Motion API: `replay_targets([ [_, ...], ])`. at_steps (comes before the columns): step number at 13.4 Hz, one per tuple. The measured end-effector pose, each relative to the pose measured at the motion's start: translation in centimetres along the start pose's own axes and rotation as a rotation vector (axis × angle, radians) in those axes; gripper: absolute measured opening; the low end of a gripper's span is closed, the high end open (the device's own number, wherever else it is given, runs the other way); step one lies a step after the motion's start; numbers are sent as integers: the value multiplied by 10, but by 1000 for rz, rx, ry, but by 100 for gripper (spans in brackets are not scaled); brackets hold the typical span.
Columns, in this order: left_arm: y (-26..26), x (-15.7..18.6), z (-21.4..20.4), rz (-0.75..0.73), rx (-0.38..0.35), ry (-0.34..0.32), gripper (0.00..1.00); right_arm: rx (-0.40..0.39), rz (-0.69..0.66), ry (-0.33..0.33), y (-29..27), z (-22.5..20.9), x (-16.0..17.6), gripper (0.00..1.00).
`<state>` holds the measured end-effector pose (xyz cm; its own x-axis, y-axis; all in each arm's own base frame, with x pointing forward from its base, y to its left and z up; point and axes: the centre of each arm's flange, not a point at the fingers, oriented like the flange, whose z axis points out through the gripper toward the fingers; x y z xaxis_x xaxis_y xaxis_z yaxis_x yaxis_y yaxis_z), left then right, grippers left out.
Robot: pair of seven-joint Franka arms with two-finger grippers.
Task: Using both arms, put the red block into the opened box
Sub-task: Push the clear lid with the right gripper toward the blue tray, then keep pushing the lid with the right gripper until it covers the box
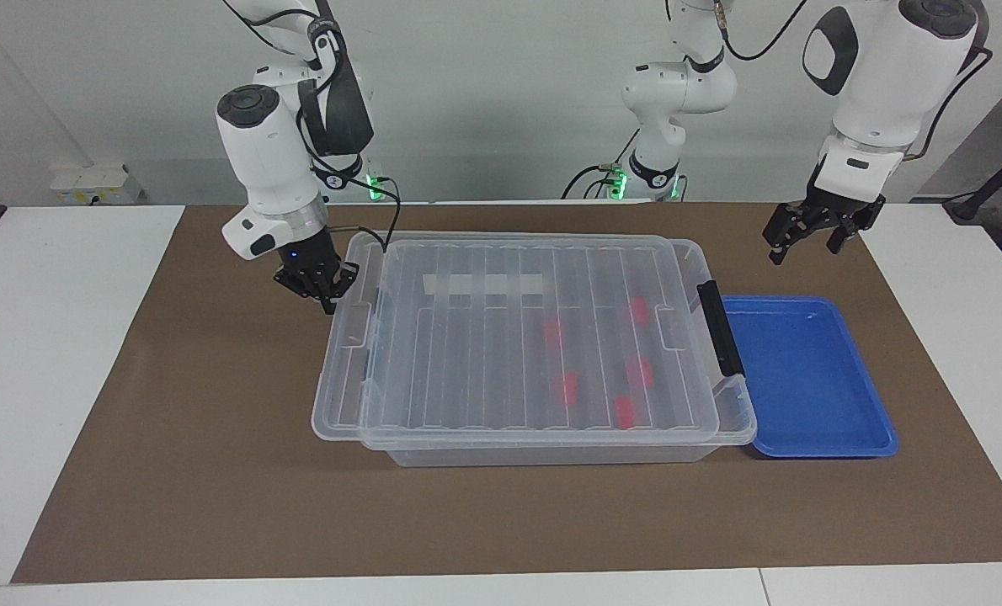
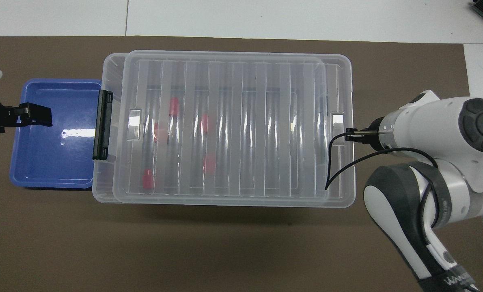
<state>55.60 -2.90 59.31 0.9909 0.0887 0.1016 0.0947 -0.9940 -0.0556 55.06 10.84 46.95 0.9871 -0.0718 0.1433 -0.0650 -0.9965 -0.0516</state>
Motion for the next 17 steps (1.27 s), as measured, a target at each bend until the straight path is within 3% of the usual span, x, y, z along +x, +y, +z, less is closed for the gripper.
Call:
replay_targets([
  [9,1,-1,1,1,0,-6,100,8,-41,0,-25,4,-6,1],
  [17,0,-1,2,0,0,-6,100,25,-63,43,-40,2,-4,1],
])
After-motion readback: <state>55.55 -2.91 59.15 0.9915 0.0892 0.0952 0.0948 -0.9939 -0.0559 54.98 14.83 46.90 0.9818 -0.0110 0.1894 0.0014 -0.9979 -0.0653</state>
